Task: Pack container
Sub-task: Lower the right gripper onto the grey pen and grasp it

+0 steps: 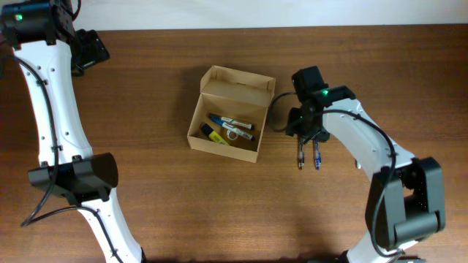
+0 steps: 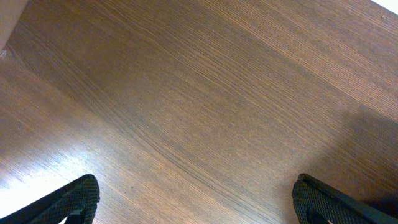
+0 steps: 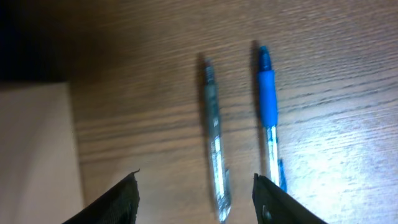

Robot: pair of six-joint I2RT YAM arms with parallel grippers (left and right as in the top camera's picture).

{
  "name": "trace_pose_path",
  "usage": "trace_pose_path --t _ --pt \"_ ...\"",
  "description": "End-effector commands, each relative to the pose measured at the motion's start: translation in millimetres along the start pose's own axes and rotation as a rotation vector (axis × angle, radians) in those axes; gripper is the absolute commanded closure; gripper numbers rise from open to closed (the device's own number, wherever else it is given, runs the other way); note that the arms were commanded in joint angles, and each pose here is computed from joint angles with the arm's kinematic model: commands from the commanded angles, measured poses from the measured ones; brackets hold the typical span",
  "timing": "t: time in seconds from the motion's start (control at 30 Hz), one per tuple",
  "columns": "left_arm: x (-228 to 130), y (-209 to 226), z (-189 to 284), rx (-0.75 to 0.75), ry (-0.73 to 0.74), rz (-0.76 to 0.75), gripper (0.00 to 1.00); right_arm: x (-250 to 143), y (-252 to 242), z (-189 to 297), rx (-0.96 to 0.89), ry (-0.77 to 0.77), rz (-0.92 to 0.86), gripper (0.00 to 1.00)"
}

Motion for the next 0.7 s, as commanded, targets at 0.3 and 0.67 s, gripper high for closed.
trace_pose_path --t 0.3,0.67 --pt "-0.9 3.6 7.5 0.003 -0.014 -0.006 0.0 2.9 -2.1 -49.4 -0.056 0.069 0.008 0.47" --pt "-0.9 3.6 7.5 0.003 -0.014 -0.006 0.0 -4.2 -5.3 -78.2 -0.098 0.133 0.076 0.75"
Point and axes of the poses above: each gripper's point midway between its finger pads, its own z axis back along the fingers, its own y axis along the line the jaws close on, x = y × z, the point moved 7 cm from there along z, back along the fingers, and after that the axes turned 11 degrees about -z, right-handed, at the moved point
